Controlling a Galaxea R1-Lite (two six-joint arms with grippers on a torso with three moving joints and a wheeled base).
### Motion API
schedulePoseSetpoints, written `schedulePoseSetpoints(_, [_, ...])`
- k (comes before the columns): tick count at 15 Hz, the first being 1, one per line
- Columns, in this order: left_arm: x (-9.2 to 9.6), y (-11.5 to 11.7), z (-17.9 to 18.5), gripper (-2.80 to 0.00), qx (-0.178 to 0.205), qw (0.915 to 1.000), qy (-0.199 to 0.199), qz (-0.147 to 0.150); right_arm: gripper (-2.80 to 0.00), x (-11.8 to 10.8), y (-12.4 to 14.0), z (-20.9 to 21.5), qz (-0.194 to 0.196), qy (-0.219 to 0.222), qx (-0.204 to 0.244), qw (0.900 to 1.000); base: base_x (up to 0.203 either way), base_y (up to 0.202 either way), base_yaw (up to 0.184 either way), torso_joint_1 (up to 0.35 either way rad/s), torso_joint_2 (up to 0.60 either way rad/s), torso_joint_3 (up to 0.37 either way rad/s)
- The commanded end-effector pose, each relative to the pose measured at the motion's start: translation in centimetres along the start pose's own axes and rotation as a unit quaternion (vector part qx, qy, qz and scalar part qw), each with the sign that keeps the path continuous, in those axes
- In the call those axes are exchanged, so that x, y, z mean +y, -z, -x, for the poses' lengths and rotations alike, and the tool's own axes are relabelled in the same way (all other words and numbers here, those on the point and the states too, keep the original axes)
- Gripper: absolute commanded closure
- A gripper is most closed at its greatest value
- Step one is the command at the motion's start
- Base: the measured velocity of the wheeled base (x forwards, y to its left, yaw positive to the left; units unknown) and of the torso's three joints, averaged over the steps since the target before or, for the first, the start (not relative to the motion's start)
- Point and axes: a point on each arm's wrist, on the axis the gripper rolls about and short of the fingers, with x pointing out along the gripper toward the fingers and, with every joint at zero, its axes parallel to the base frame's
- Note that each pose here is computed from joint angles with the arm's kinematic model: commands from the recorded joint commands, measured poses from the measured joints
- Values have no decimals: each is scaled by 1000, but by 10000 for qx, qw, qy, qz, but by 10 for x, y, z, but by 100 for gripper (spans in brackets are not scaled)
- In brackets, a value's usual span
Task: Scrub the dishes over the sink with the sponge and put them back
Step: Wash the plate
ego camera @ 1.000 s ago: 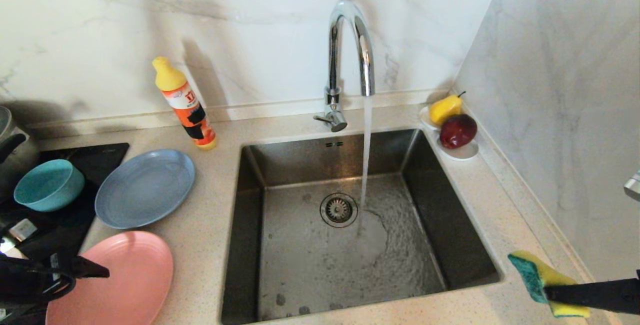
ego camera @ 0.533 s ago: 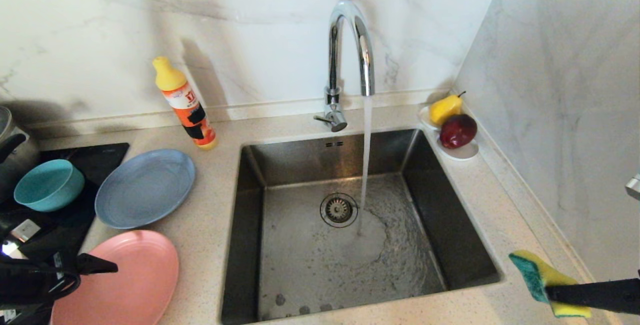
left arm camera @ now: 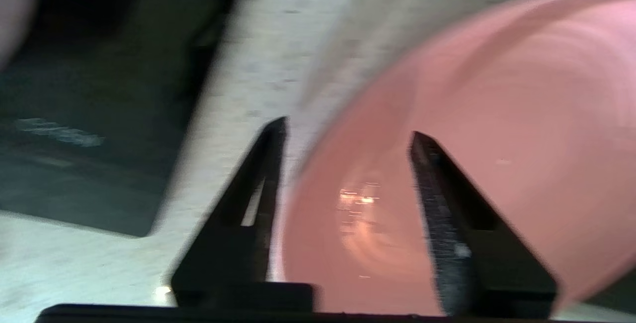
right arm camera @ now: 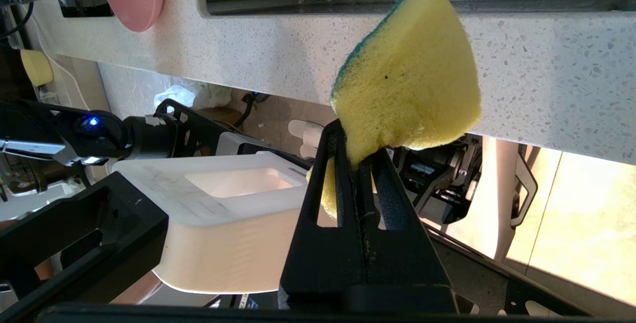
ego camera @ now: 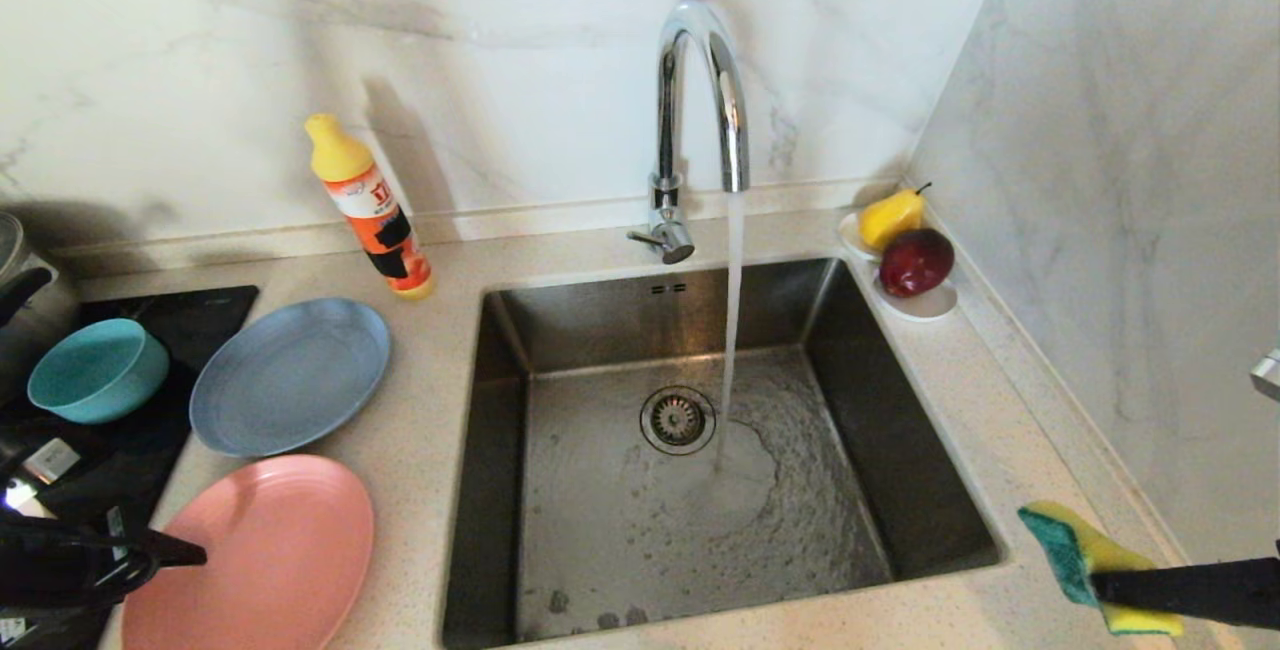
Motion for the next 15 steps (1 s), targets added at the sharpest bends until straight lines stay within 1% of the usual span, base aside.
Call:
schedulePoseSetpoints(1, [1,0,-1,0,33,9998,-159,-107,0,0,0,0,-17,-7,18,10000,0,0,0,0,0,0])
schedulePoseSetpoints(4, [2,6,-1,0,196,9983,-263,-479,0,-1,1,-1,-38,13,35,10000,0,0,0,0,0,0])
schedulePoseSetpoints(6, [2,9,1,0,350,9975,-328,-522,0,-1,1,-1,-42,10,34,10000,0,0,0,0,0,0])
schedulePoseSetpoints(8, [2,10,2,0,340,9974,-327,-552,0,-1,1,0,-35,4,19,10000,0,0,0,0,0,0])
schedulePoseSetpoints(10, [-2,9,11,0,211,9974,-321,-615,0,-1,1,0,-33,2,15,10000,0,0,0,0,0,0])
schedulePoseSetpoints(12, [-9,7,29,0,-9,9970,-299,-713,0,-1,1,0,-39,8,28,10000,0,0,0,0,0,0])
schedulePoseSetpoints(15, [-28,7,74,0,-498,9946,-146,-895,0,0,-2,-1,1,-28,-50,10000,0,0,0,0,0,0])
